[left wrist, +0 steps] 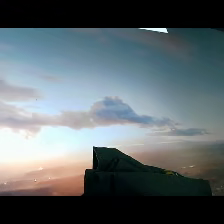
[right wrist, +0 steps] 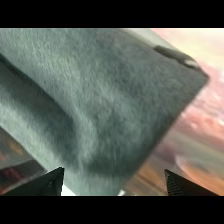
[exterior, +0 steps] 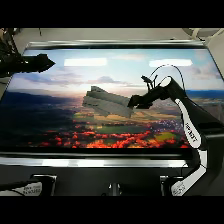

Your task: Fold the shirts.

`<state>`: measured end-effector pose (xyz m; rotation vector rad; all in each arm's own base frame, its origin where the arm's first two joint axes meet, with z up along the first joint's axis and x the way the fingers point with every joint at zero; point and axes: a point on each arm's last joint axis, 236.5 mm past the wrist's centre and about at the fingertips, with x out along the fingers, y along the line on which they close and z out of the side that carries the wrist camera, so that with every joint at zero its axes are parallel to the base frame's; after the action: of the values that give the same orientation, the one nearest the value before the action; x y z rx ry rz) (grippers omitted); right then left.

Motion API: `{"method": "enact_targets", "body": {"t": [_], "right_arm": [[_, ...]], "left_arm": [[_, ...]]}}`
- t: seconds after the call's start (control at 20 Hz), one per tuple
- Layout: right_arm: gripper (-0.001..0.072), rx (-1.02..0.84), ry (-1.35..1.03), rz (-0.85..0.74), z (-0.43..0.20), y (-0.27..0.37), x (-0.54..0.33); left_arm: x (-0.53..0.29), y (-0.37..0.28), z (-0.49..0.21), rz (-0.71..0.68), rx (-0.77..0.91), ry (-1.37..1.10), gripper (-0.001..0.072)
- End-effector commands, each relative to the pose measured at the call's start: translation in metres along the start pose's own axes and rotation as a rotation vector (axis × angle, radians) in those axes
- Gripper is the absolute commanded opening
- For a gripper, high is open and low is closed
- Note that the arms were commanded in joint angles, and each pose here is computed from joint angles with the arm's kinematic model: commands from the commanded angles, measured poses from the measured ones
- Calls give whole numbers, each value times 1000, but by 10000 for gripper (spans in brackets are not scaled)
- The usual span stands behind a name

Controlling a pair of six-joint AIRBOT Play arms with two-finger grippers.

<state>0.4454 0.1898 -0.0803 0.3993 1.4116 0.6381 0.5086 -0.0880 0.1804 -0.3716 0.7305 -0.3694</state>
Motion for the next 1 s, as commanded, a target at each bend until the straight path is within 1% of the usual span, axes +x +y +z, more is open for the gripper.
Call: {"method": "enact_targets", "body": {"t": [0.0,0.05,0.1,0.15,0.25,0.35,0.45,0.6,0.7,0.8,0.95], "right_arm": [[524,66,-7,80,-1,20,32],[367,69,-14,99,1,26,34],[78,47,-38,104,7,28,32],[21,21,-72,107,16,28,22],[20,-109,-154,109,39,35,-21],[20,-187,-261,104,61,45,-95],[20,-235,-378,79,69,50,-184],[20,-179,-566,-9,53,32,-310],[21,-107,-638,-70,26,6,-366],[21,-31,-651,-110,-10,-18,-401],[21,68,-613,-137,-64,-46,-428]], "left_arm": [[-1,-3,-3,-7,0,13,20],[-2,-3,-3,-7,-4,12,20],[-2,-4,-4,-12,-10,14,20],[-2,-6,-5,-19,-14,20,20],[-3,-9,-10,-29,-15,42,21],[-4,-9,-12,-31,-15,51,20],[-4,-9,-12,-31,-14,50,20],[-3,-9,-12,-31,-14,50,21],[-3,-9,-12,-31,-14,51,21],[-3,-9,-12,-31,-14,51,20],[-3,-10,-12,-32,-9,51,21]]}}
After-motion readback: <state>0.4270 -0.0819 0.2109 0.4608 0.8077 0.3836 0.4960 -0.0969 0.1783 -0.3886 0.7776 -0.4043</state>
